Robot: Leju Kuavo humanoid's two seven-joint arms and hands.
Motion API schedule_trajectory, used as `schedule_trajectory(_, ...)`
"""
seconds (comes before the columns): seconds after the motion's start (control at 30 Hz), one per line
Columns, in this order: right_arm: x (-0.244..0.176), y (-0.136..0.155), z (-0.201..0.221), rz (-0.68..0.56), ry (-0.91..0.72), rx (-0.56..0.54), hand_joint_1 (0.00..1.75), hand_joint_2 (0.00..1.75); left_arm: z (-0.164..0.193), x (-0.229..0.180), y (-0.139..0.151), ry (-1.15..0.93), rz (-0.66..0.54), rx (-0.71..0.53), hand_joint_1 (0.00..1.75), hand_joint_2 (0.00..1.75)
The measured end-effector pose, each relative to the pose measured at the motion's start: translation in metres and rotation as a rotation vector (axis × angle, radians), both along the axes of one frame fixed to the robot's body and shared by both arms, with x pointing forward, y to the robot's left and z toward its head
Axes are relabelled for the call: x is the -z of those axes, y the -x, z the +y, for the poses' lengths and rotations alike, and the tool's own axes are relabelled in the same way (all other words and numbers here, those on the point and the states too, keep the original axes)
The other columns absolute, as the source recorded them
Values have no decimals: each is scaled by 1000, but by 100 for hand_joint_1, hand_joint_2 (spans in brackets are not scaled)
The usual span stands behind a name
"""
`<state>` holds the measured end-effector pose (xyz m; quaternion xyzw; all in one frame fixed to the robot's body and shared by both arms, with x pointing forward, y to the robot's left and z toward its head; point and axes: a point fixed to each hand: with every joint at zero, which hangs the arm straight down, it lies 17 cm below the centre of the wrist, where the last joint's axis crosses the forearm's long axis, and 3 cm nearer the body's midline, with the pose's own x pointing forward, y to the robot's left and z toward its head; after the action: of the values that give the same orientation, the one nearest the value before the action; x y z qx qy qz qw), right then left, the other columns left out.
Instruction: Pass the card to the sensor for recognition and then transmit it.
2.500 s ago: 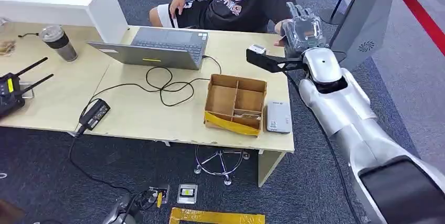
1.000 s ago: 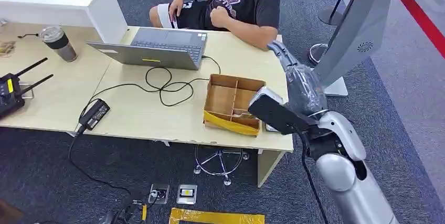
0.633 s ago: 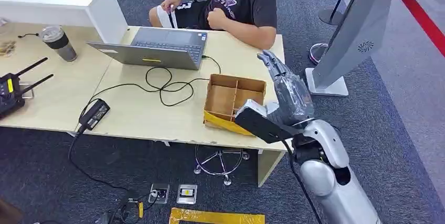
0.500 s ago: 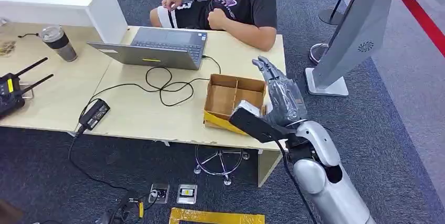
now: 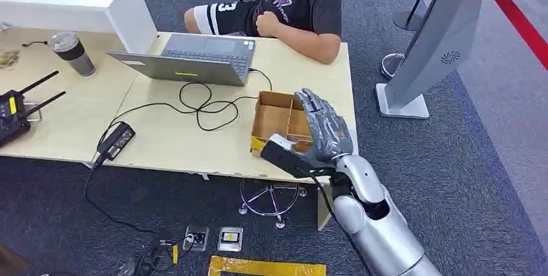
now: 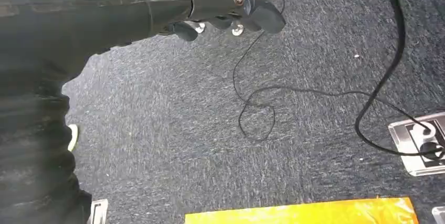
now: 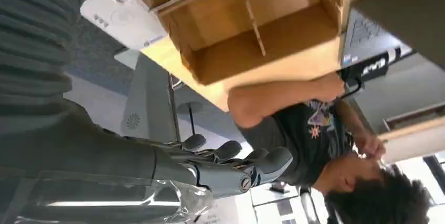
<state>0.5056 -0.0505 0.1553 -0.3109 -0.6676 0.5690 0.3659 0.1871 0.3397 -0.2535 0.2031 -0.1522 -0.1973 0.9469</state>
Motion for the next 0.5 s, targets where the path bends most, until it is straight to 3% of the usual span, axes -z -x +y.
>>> schedule_trajectory(0.5, 63, 7, 0, 119, 32, 26, 0, 175, -2, 0, -2, 2, 5, 8, 0, 175)
